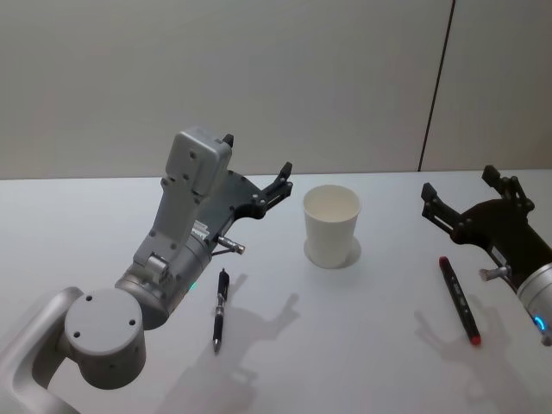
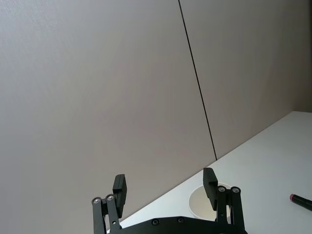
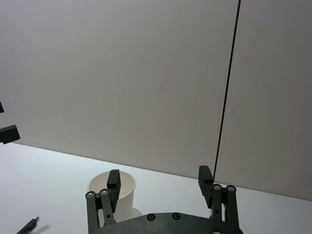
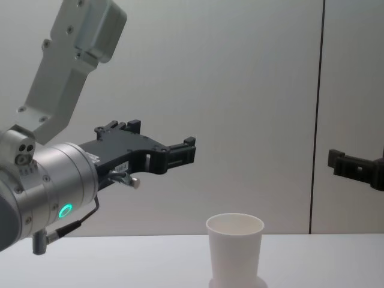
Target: Place the pen into the pen holder.
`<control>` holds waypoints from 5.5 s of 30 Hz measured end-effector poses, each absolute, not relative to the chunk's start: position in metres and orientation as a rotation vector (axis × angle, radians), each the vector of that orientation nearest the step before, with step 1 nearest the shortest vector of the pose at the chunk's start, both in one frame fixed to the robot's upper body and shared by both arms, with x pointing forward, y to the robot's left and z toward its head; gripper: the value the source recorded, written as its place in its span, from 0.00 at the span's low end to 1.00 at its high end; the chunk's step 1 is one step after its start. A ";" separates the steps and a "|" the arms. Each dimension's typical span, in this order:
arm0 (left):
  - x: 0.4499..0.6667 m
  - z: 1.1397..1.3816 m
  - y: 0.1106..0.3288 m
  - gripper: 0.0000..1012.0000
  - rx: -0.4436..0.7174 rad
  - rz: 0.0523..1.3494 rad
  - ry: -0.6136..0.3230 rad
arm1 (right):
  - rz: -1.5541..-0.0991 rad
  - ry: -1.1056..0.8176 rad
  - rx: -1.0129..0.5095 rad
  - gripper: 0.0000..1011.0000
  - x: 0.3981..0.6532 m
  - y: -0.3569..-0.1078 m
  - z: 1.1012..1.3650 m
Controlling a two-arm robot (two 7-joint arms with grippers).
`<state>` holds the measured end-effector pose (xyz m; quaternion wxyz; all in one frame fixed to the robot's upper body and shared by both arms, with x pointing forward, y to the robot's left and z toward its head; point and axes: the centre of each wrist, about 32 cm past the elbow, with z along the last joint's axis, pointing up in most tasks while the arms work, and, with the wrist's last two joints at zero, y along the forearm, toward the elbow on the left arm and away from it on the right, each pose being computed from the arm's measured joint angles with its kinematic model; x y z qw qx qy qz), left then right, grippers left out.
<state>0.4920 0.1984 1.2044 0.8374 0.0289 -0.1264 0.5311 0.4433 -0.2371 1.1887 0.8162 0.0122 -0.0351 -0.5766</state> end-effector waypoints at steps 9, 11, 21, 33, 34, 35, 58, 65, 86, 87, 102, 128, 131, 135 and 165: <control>0.492 1.204 0.198 0.99 0.061 1.124 -0.267 | -1.230 -0.075 0.026 0.99 0.443 -0.237 1.189; 0.492 1.204 0.198 0.99 0.061 1.124 -0.267 | -1.230 -0.075 0.026 0.99 0.443 -0.237 1.189; 0.492 1.204 0.198 0.99 0.061 1.124 -0.267 | -1.230 -0.075 0.026 0.99 0.443 -0.237 1.189; 0.492 1.204 0.198 0.99 0.061 1.124 -0.268 | -1.236 -0.068 0.017 0.99 0.442 -0.234 1.190; 0.492 1.204 0.198 0.99 0.061 1.124 -0.268 | -1.239 -0.066 0.012 0.99 0.442 -0.234 1.190; 0.492 1.204 0.198 0.99 0.061 1.124 -0.267 | -1.240 -0.065 0.011 0.99 0.442 -0.233 1.190; 0.492 1.204 0.198 0.99 0.061 1.124 -0.267 | -1.360 0.055 -0.191 0.99 0.455 -0.219 1.204; 0.492 1.204 0.198 0.99 0.061 1.124 -0.268 | -1.378 0.100 -0.257 0.99 0.464 -0.217 1.207; 0.492 1.204 0.198 0.99 0.061 1.124 -0.268 | -1.450 0.278 -0.432 0.99 0.500 -0.214 1.208; 0.492 1.204 0.198 0.99 0.061 1.124 -0.268 | -1.453 0.284 -0.437 0.99 0.502 -0.214 1.208; 0.492 1.204 0.198 0.99 0.061 1.124 -0.268 | -1.485 0.415 -0.540 0.99 0.533 -0.209 1.210; 0.492 1.204 0.198 0.99 0.061 1.124 -0.268 | -1.479 0.564 -0.635 0.99 0.564 -0.193 1.198; 0.492 1.204 0.198 0.99 0.061 1.124 -0.268 | -1.479 0.574 -0.642 0.99 0.566 -0.192 1.196; 0.492 1.204 0.198 0.99 0.061 1.124 -0.268 | -1.479 0.585 -0.652 0.99 0.568 -0.190 1.193; 0.492 1.204 0.198 0.99 0.061 1.124 -0.268 | -1.487 0.629 -0.681 0.70 0.577 -0.186 1.176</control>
